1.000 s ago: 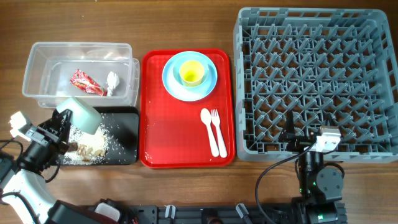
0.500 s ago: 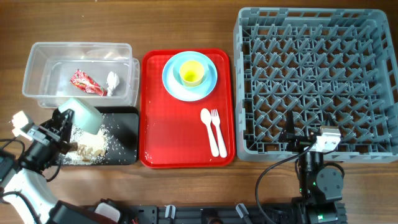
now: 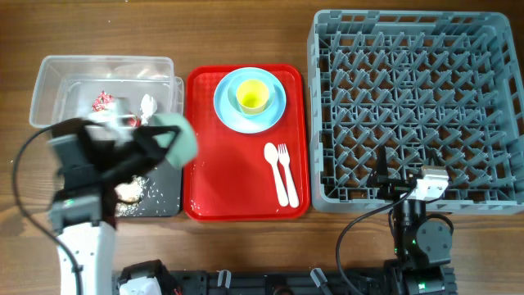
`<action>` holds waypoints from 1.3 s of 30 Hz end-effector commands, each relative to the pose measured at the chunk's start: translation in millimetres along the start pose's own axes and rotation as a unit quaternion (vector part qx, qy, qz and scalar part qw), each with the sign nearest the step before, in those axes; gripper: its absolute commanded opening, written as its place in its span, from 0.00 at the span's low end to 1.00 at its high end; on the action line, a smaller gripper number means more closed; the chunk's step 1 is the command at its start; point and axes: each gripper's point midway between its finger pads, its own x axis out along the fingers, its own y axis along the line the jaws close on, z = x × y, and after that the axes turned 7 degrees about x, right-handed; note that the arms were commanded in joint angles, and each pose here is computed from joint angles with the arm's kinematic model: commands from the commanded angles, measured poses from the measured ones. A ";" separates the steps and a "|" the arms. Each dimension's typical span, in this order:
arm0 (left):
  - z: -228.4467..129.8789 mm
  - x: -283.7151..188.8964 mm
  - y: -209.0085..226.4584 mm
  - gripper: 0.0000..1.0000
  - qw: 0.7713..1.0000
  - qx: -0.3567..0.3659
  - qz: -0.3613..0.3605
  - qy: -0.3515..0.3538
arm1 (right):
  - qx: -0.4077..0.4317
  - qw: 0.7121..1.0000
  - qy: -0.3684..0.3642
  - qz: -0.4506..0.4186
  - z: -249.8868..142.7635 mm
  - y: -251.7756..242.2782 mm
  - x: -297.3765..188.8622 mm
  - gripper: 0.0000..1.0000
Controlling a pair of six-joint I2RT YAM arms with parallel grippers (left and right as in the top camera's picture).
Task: Sort waste into correct bins and load items into the dishwasher rack
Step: 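Carry the emptied green bowl back and set it on the red tray, then release the green bowl and raise the left gripper away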
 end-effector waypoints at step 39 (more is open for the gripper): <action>-47.0 114.0 -9.4 0.70 0.958 0.165 0.232 0.040 | 0.007 1.000 -0.005 -0.006 2.1 -1.6 -0.3 1.00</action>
